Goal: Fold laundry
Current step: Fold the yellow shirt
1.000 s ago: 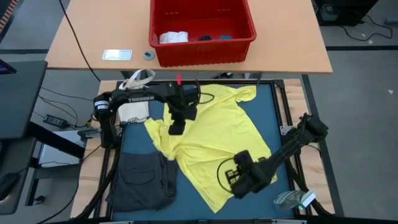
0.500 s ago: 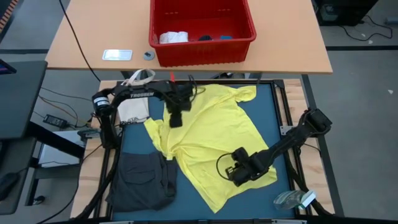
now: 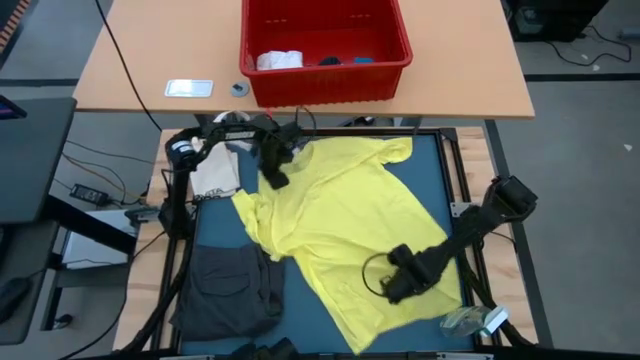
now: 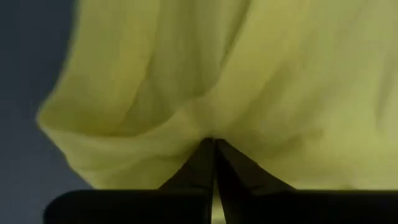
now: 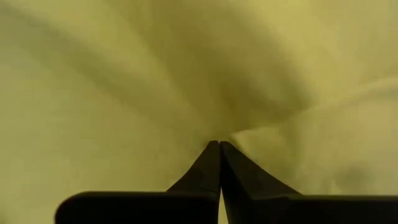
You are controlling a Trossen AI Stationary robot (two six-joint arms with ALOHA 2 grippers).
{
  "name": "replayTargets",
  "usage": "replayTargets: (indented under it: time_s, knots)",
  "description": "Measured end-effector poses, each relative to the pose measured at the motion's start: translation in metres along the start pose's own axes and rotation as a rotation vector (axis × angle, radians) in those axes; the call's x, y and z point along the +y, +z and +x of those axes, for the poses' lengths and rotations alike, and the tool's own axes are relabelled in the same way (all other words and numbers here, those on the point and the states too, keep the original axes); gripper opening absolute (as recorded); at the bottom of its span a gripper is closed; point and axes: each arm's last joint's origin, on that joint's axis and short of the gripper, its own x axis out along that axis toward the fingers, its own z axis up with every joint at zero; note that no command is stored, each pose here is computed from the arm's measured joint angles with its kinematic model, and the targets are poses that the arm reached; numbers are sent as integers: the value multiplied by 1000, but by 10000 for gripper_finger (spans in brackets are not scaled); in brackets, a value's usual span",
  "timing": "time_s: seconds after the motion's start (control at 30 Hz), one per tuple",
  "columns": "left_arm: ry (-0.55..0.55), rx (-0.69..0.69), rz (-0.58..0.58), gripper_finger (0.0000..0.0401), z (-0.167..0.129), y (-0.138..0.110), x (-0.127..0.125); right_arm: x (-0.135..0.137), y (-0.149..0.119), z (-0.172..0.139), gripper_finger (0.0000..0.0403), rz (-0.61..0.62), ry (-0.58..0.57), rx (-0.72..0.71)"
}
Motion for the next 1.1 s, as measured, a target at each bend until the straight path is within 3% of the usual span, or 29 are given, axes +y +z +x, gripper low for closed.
replayTargets:
  time_s: [0.1, 0.2, 0.3, 0.43, 0.53, 0.63, 0.8, 0.97, 1.1]
  knots:
    - [-7, 137, -17, 7, 4, -11, -4, -11, -18, -15, 14, -53, -83, -5]
    - [5, 117, -43, 4, -11, -18, -10, -26, -24, -18, 14, -81, -195, -48]
    - [20, 46, -38, 4, -31, -25, -18, -33, -24, -27, 19, -125, -183, -82]
    - [39, -96, 77, 4, -69, -44, -29, -25, -23, -40, 42, -136, 31, -155]
    - [65, -192, 290, 3, -96, -63, -44, -12, -25, -46, 67, -133, 234, -230]
    - [14, -267, 544, 3, -108, -85, -65, 6, -29, -46, 87, -180, 394, -273]
    - [-47, -225, 814, 4, -76, -118, -84, 39, -40, -26, 95, -260, 539, -247]
    - [-68, -159, 893, 37, -33, -146, -92, 70, -50, -27, 94, -359, 524, -232]
    - [-69, -156, 935, 78, -16, -157, -98, 96, -53, -41, 94, -476, 478, -195]
